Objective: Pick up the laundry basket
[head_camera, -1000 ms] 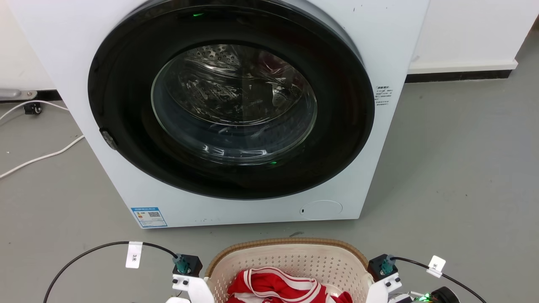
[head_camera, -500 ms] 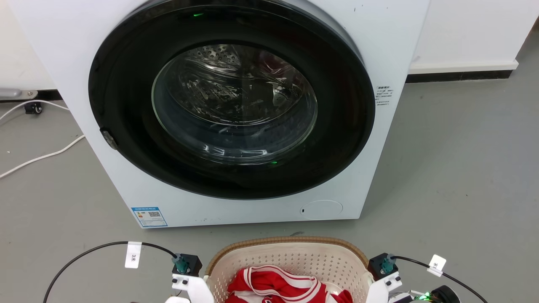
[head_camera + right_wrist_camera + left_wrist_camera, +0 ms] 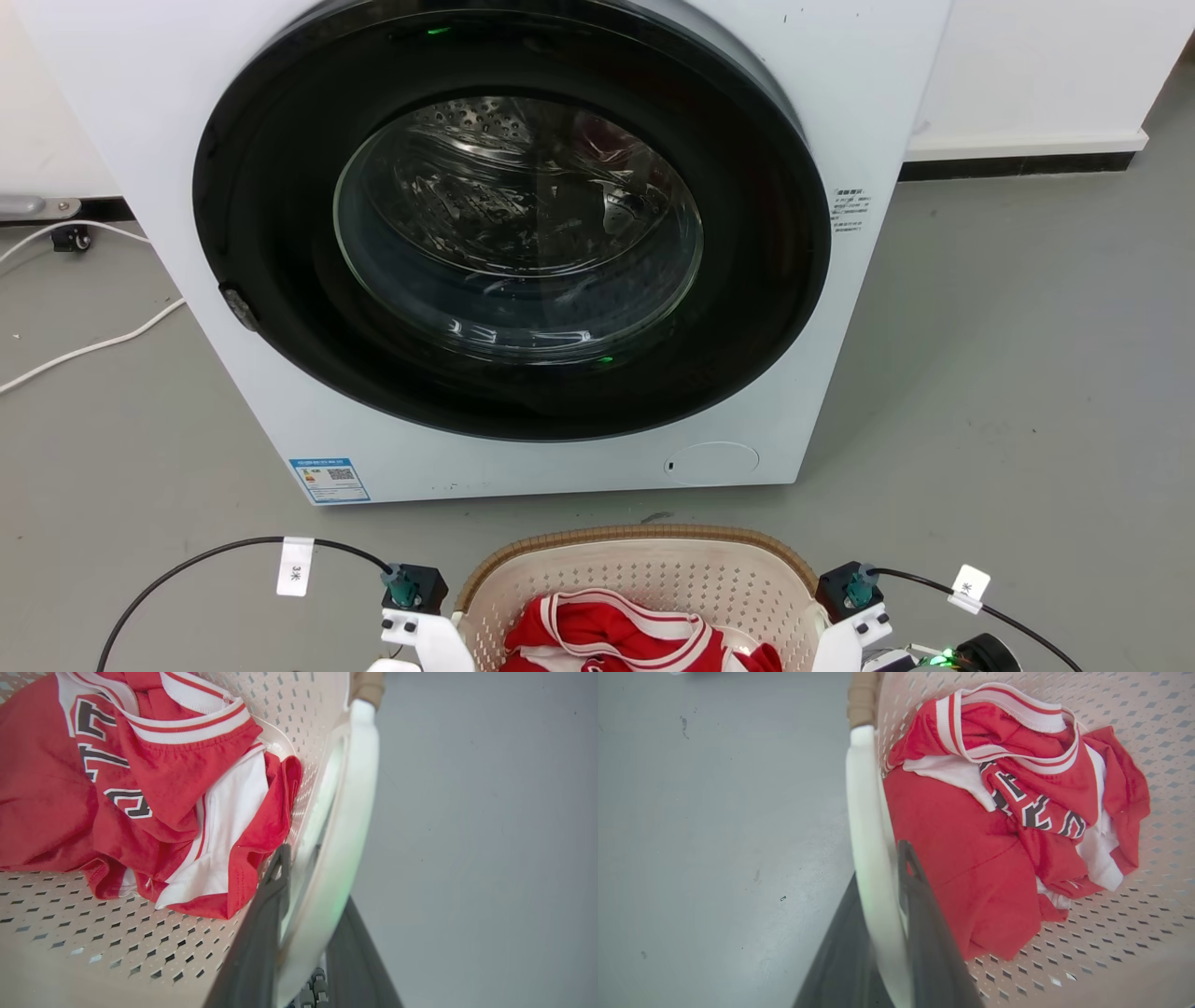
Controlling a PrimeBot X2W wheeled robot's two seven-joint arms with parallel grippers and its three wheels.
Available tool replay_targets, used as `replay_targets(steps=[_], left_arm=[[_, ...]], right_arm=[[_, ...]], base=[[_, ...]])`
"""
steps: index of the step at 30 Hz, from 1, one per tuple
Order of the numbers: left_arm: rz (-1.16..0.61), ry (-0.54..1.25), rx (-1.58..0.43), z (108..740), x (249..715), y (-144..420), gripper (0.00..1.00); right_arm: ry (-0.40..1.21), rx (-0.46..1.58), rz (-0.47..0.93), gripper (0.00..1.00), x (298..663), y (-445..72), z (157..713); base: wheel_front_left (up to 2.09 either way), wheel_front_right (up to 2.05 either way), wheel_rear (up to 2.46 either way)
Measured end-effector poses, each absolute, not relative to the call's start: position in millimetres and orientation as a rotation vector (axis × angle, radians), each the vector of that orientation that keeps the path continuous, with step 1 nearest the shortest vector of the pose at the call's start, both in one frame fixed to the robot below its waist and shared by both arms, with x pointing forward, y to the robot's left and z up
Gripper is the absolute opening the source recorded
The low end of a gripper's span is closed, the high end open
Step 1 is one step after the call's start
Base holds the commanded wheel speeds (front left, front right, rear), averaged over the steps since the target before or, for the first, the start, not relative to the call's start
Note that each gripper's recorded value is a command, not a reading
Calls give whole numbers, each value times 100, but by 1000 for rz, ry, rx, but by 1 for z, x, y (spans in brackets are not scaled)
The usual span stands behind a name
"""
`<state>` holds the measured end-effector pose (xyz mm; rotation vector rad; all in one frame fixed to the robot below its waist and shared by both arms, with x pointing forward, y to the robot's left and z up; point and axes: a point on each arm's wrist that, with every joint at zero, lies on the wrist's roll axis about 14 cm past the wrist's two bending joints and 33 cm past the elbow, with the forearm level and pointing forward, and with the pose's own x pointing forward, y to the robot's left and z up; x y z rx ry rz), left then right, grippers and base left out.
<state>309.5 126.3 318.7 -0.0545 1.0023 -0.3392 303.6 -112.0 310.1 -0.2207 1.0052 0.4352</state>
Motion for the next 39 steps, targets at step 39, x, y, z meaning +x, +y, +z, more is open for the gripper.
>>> replay_targets(steps=[39], left_arm=[[-341, 1000, -62, 318, 309, 125, 0]], right_arm=[[1010, -218, 435, 0, 303, -114, 310]], base=[[0, 0, 0]])
